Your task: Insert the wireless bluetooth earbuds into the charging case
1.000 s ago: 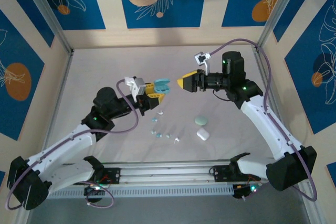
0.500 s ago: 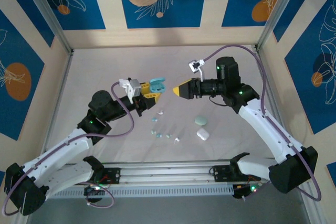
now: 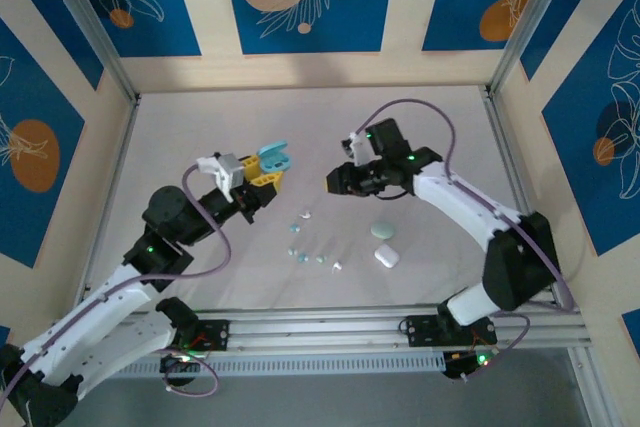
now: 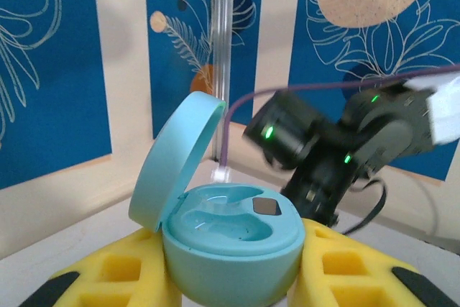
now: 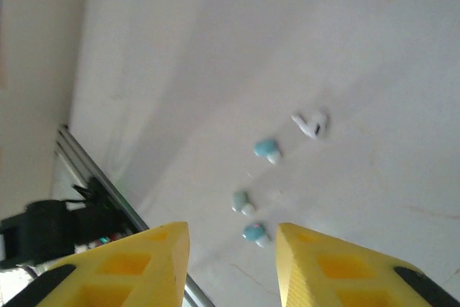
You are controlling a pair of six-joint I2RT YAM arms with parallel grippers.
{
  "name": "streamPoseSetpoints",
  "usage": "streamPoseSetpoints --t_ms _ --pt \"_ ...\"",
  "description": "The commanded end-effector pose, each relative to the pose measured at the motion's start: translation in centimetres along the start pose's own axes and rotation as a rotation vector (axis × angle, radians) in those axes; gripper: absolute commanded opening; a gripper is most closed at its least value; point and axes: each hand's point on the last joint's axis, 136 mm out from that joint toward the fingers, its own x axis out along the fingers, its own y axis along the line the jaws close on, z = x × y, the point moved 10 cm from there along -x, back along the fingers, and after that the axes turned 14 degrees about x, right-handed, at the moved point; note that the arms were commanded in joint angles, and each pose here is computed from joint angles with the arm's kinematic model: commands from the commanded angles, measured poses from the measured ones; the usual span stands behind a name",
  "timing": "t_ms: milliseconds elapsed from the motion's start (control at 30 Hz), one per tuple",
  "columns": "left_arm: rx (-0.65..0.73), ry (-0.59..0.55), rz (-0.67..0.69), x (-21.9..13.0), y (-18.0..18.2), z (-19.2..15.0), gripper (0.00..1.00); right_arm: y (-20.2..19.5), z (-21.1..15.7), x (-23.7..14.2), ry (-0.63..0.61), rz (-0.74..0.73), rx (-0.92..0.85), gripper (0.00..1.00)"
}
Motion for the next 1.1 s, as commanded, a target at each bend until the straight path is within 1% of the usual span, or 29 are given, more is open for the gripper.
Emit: streamPoseSetpoints --t_ms 0,167,233,367,467,667,867,1067 --pt "-0.009 0.015 0.041 -0.9 0.2 0.6 0.21 0.5 -0.4 3.2 0.109 -0.067 -0.025 0.35" --pt "-0.008 0.006 0.034 -1.8 0.1 2.0 0.21 2.1 -0.1 8.7 0.222 -0.194 -0.145 0.36" --pt "-0.010 -0.001 0.032 -2.0 0.1 2.5 0.22 2.4 0.1 10.4 0.242 -0.245 -0.178 0.36" --pt "-0.015 -0.014 0.022 -2.4 0.1 3.1 0.22 2.8 0.3 12.6 0.275 -0.286 -0.223 0.37" --pt "-0.012 -0.020 0.019 -2.7 0.0 3.4 0.22 2.6 0.5 13.7 0.298 -0.308 -0.239 0.37" --pt "-0.012 -0.024 0.015 -2.8 0.0 3.7 0.22 2.6 0.1 15.2 0.366 -0.289 -0.266 0.38" --pt "-0.015 -0.018 0.002 -2.6 -0.1 3.6 0.23 2.5 0.2 16.1 0.373 -0.307 -0.285 0.38" --pt "-0.020 -0.019 0.002 -2.6 -0.1 3.6 0.23 2.1 0.0 17.1 0.422 -0.308 -0.296 0.39"
